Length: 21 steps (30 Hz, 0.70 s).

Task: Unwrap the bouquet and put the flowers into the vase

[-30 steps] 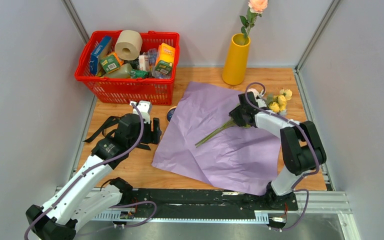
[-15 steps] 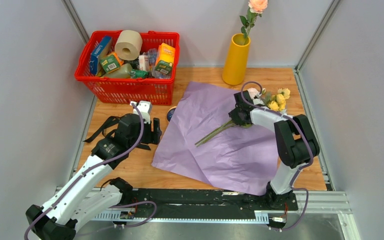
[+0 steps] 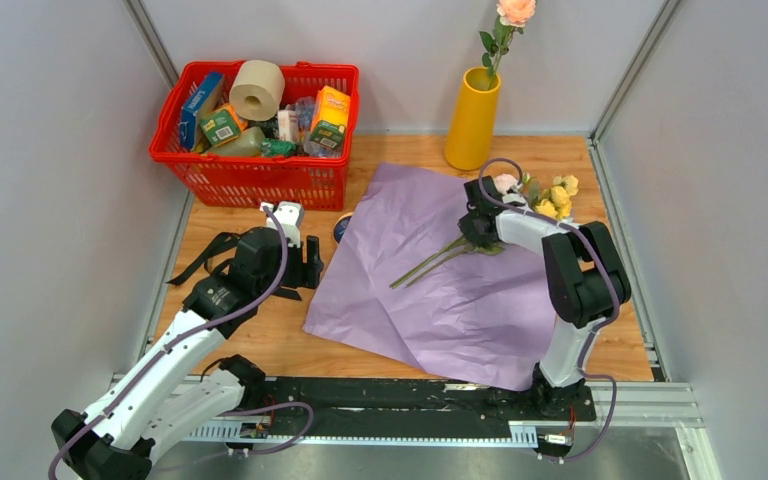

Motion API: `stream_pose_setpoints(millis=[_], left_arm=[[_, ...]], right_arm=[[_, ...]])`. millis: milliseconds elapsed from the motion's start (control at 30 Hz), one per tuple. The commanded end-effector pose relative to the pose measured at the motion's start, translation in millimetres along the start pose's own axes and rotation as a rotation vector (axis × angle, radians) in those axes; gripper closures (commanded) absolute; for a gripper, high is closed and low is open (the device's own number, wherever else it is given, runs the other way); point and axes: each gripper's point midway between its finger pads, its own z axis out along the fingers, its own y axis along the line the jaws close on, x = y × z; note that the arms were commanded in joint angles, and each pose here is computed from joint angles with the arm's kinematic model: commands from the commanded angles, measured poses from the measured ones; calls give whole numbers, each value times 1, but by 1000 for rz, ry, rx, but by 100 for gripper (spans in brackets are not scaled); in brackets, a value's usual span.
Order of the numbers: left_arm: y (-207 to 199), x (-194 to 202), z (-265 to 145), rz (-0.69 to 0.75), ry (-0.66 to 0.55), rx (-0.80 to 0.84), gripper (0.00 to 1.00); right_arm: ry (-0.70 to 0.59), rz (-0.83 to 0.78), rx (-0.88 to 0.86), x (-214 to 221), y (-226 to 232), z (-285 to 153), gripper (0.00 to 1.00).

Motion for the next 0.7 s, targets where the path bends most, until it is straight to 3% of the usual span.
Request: stream_pose_setpoints(millis=[0, 33, 667], left_arm=[[-3, -20, -10, 5, -58, 12, 25], [-3, -21, -10, 3, -60, 8, 25], [4, -24, -13, 1, -84, -27, 24]], right_arm=[[-42, 9, 14, -7, 4, -3, 97], [-50, 6, 12, -8, 5, -5, 100], [-171, 45, -215, -38, 57, -101, 100]])
